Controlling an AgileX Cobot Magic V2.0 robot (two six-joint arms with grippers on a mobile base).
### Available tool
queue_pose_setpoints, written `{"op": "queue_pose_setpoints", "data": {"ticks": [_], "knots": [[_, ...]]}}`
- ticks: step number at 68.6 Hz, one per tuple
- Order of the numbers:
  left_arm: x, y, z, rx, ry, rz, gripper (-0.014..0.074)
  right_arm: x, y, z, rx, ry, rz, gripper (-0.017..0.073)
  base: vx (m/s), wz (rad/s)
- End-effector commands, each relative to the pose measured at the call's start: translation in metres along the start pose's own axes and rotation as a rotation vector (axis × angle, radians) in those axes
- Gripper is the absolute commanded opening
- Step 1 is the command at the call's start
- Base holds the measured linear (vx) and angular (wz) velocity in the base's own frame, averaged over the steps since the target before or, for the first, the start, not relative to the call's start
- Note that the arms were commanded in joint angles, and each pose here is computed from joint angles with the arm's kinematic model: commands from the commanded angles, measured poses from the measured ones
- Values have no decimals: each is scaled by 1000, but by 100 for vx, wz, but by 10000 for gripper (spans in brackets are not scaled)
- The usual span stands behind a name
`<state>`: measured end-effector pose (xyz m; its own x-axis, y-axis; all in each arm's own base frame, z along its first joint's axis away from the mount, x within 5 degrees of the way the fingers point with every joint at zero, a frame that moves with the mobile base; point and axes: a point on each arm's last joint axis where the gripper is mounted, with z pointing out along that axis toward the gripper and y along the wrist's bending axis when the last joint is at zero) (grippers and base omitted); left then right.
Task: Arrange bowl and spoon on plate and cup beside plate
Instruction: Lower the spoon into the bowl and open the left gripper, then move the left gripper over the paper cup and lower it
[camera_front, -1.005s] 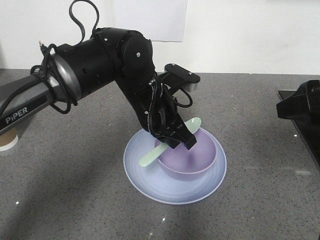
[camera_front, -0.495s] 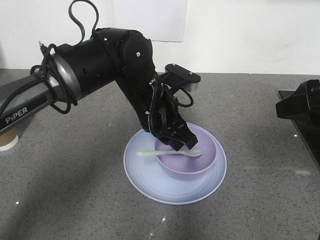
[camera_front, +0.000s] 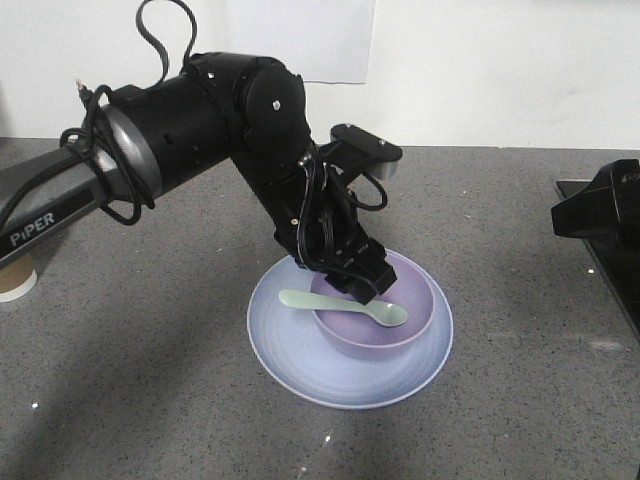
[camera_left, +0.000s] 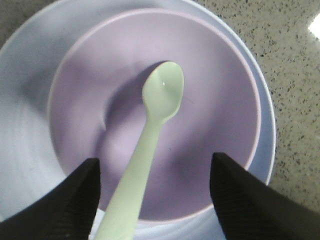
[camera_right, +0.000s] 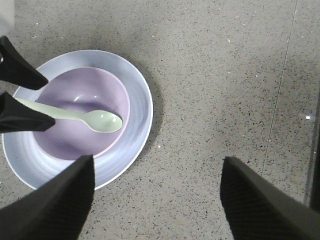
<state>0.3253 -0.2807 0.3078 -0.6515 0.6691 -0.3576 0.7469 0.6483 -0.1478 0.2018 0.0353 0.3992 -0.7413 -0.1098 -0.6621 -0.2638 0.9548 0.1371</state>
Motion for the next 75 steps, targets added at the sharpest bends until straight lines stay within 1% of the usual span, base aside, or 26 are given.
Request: {"op": "queue_pose_setpoints", "data": {"ticks": [1, 6, 13, 19, 20, 23, 27, 30, 34, 38, 41, 45, 49, 55, 56, 57, 60, 63, 68, 73, 75], "knots": [[-6, -11, -53, -29, -139, -6, 466, -8, 2, -11, 3, -93, -2, 505, 0, 0], [-9, -8, -74, -69, -199, -41, 465, -8, 2, -11, 3, -93, -2, 505, 0, 0], [-7, 3, -108, -126, -286, -88, 465, -8, 2, -11, 3, -93, -2, 505, 0, 0], [1, 20, -137, -173, -349, -153, 465, -8, 2, -11, 3, -93, -2, 505, 0, 0], [3, 21, -140, -179, -356, -157, 465, -8, 2, -11, 3, -93, -2, 505, 0, 0], [10, 33, -155, -211, -384, -203, 465, -8, 2, -11, 3, -93, -3, 505, 0, 0], [18, 44, -170, -239, -414, -247, 465, -8, 2, -11, 4, -94, -3, 505, 0, 0], [27, 56, -184, -267, -439, -285, 465, -8, 2, -11, 4, -94, -3, 505, 0, 0], [39, 71, -202, -303, -474, -349, 465, -8, 2, -11, 4, -94, -3, 505, 0, 0], [48, 80, -214, -330, -497, -382, 465, -8, 2, -11, 4, -94, -3, 505, 0, 0], [58, 90, -226, -362, -516, -417, 465, -8, 2, -11, 4, -94, -3, 505, 0, 0], [67, 97, -237, -400, -533, -444, 465, -8, 2, -11, 4, -94, -3, 505, 0, 0], [78, 107, -247, -455, -541, -483, 465, -8, 2, -11, 4, -94, -4, 505, 0, 0], [99, 121, -257, -545, -521, -546, 465, -8, 2, -11, 4, -94, -4, 505, 0, 0], [101, 122, -255, -550, -511, -548, 465, -8, 2, -11, 4, -94, -4, 505, 0, 0], [106, 126, -256, -563, -499, -566, 465, -8, 2, -11, 4, -94, -4, 505, 0, 0], [117, 132, -256, -589, -478, -594, 465, -8, 2, -11, 4, -94, -4, 505, 0, 0], [126, 138, -250, -600, -440, -623, 465, -8, 2, -11, 4, -94, -4, 505, 0, 0], [148, 152, -245, -629, -381, -691, 465, -8, 2, -11, 4, -94, -4, 505, 0, 0], [163, 164, -239, -638, -339, -749, 465, -8, 1, -11, 4, -95, -4, 505, 0, 0], [172, 171, -239, -649, -330, -792, 465, -8, 1, -12, 4, -98, -4, 505, 0, 0]]}}
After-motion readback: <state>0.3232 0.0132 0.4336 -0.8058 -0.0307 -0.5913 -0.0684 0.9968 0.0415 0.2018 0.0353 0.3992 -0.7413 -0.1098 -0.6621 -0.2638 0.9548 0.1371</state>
